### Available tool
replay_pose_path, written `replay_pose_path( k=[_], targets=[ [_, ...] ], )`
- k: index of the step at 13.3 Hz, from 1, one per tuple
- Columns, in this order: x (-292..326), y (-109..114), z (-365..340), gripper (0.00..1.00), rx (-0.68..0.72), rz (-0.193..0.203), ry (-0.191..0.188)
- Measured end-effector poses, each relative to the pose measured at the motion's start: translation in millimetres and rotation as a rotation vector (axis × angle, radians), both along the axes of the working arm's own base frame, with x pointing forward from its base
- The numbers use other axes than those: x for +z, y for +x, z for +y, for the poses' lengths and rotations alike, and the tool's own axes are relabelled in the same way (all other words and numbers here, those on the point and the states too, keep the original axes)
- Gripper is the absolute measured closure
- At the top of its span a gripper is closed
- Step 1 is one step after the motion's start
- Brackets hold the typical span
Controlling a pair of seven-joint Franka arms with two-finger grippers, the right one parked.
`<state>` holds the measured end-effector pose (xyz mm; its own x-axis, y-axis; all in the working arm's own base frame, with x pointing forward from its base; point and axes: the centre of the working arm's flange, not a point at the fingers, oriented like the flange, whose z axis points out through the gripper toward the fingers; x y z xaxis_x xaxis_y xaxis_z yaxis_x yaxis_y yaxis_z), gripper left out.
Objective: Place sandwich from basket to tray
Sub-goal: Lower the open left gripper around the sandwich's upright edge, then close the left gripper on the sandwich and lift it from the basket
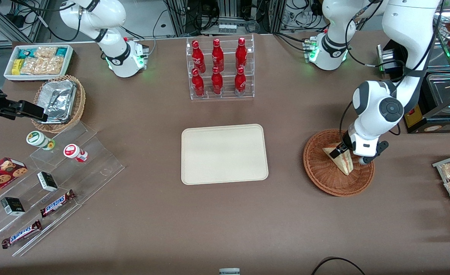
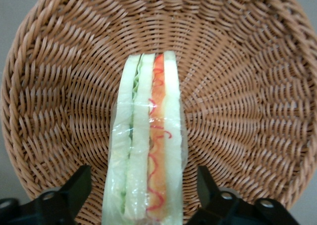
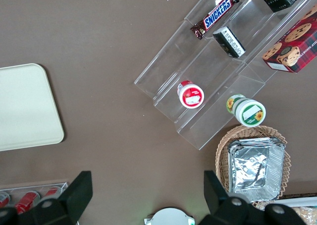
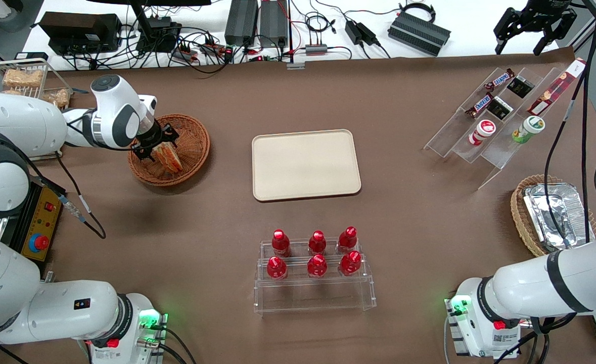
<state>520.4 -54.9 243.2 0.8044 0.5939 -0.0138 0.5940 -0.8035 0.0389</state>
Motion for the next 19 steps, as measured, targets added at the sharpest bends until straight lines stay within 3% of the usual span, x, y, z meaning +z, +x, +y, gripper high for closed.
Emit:
replay_pose_path(
  k=[3, 5, 9, 11, 19],
  targets=[
    [-1, -1, 0, 0.50, -0.001, 0.000, 0.001],
    [5, 0, -1, 0.63, -0.010, 0.001, 0.005],
    [68, 28, -13, 0.74, -0.078, 0.086, 0.043],
    [113, 45, -39, 0.82, -0.139, 0.109, 0.050],
    [141, 38, -207, 0.82, -0.438, 0.064, 0.036]
  ],
)
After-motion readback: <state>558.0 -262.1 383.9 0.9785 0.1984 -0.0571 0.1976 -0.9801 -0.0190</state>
